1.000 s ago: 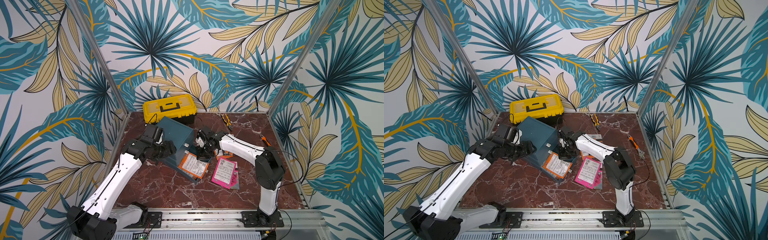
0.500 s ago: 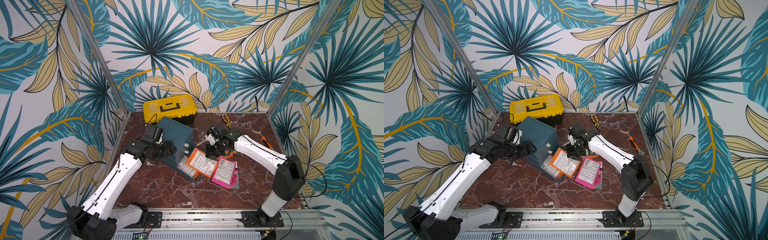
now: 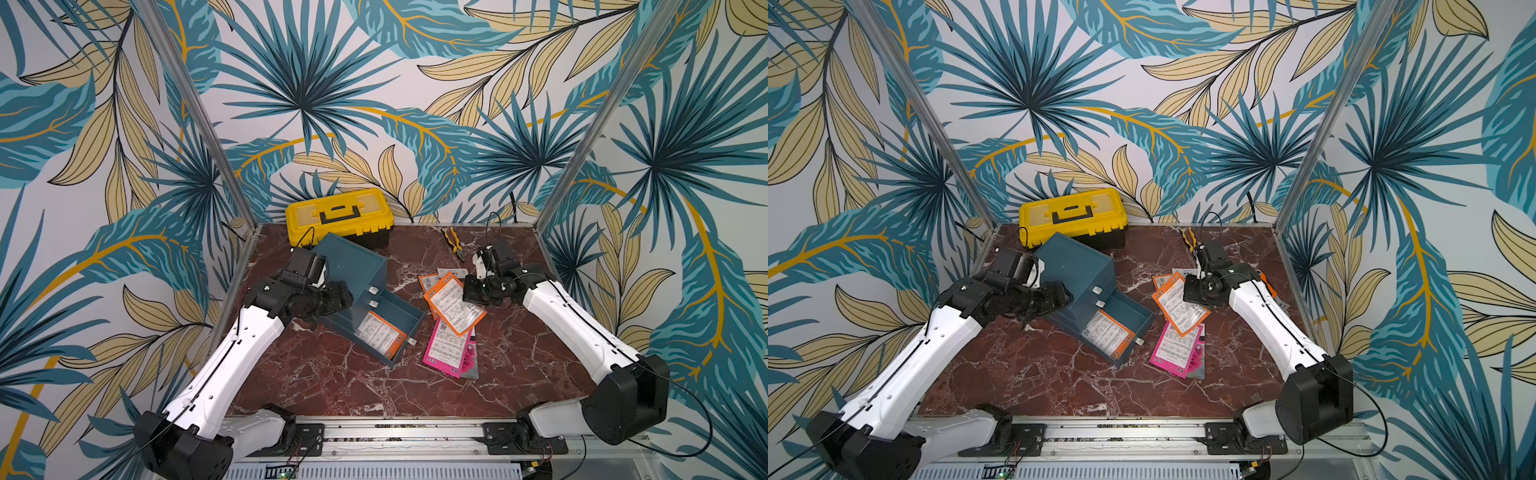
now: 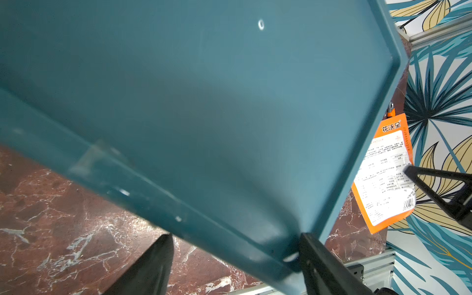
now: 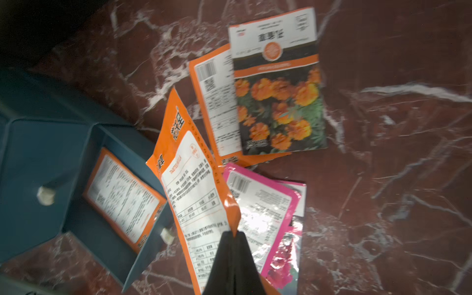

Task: Take the seed bags out of the drawer
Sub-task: Place the seed packet at the center of the board.

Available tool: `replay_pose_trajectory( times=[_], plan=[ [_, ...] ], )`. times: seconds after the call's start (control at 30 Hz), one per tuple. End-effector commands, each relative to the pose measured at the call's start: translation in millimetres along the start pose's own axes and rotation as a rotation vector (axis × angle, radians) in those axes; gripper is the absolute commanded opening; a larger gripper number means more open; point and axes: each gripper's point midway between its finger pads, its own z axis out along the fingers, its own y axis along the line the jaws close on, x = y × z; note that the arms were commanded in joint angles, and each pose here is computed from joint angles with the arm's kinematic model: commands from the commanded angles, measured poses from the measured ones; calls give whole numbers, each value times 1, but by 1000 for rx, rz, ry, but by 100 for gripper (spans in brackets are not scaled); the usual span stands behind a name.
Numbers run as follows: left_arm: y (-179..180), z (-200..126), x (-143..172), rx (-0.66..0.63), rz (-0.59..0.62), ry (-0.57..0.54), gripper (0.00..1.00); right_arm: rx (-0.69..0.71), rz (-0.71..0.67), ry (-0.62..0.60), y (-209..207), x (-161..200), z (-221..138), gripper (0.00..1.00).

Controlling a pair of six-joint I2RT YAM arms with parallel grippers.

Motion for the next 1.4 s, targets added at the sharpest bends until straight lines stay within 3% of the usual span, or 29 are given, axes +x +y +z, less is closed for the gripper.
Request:
replay_pose_trajectory(
  times=[0.0, 0.27, 0.57, 1.0, 1.17, 1.37],
  plan=[
    [-6, 2, 1, 24, 28, 16, 82, 157, 30, -53, -40, -21, 15, 0],
    [-9, 4, 1, 39, 33, 22, 82, 346, 82, -73, -97, -56, 36, 0],
    [-9, 4, 3, 48, 30, 24, 82, 274, 268, 20, -142, -47, 80, 0],
    [-6, 0, 5, 35, 30, 23, 82, 206, 355, 22, -160, -48, 94, 0],
    [-6, -1, 5, 36, 29, 21, 82, 249, 342, 42, -171, -42, 100, 1],
    [-6, -2, 6, 34, 29, 22, 82, 330, 296, 55, -185, -39, 97, 27]
  ],
)
